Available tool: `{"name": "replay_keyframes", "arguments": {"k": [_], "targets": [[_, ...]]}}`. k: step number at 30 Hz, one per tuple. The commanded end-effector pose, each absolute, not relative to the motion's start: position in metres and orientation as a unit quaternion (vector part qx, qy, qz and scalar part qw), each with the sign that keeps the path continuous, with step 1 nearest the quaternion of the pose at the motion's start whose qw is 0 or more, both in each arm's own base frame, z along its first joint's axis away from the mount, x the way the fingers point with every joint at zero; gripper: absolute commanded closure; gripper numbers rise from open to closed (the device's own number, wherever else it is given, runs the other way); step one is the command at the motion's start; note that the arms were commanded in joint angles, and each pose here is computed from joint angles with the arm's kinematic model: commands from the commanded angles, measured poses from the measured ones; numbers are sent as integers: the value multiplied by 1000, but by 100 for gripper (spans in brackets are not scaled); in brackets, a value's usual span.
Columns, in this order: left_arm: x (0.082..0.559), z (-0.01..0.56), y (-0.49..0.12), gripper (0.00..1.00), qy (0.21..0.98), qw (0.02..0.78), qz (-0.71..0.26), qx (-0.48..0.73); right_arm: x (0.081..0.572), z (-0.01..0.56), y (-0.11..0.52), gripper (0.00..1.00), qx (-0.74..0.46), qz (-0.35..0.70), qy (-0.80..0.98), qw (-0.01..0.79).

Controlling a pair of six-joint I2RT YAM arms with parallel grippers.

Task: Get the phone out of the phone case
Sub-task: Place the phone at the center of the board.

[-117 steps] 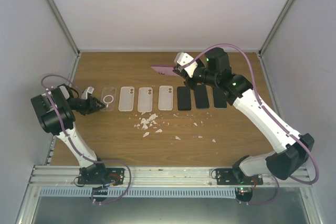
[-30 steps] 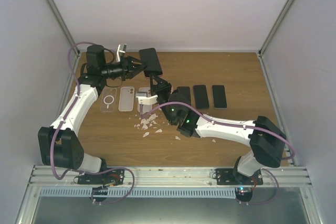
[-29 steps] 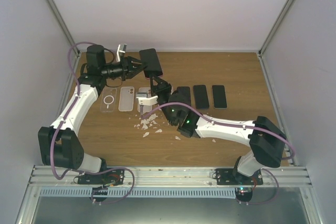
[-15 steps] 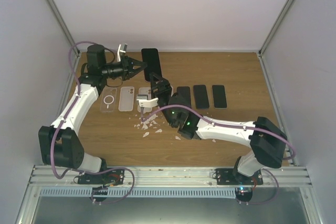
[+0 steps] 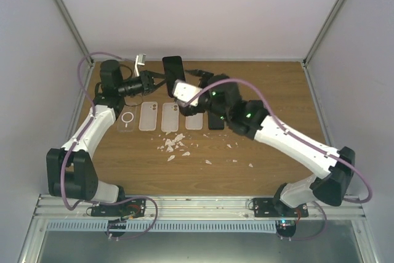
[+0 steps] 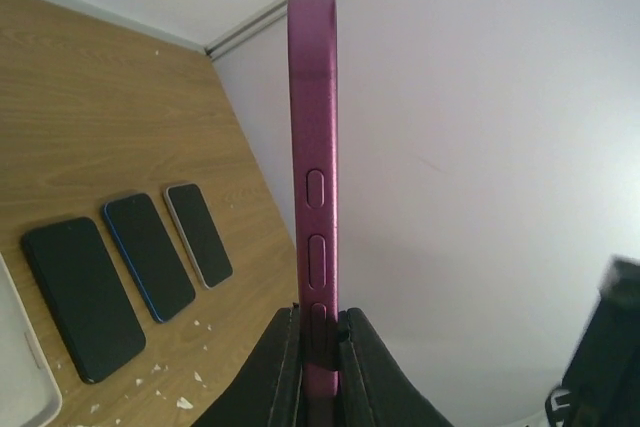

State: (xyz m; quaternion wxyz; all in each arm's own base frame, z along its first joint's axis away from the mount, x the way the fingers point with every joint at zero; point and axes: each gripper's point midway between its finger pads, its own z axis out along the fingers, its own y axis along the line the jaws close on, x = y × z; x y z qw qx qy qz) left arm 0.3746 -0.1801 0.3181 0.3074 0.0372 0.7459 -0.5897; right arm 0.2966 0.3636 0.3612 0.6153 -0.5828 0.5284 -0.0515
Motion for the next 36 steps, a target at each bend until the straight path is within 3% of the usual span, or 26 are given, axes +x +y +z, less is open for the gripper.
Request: {"name": "replay_keyframes", "arguments": {"k": [1, 9, 14, 24, 32, 36], "targets": [[355, 377, -179, 100, 676, 424, -589, 130, 284, 369, 345, 0, -533, 152, 608, 568], [327, 396, -199, 100, 624, 454, -613, 169, 293, 388, 308, 3, -407, 409, 654, 490], [315, 408, -210, 100, 601, 461, -625, 188, 294, 391, 295, 10, -354, 503, 653, 442], [307, 408, -215, 100, 590, 462, -638, 176, 302, 385, 301, 32, -327, 548, 650, 413], [304, 405, -216, 100, 586, 463, -641, 173, 313, 379, 316, 38, -314, 576, 652, 381], [303, 402, -215, 100, 589, 464, -639, 173, 313, 382, 322, 52, -318, 587, 646, 370]]}}
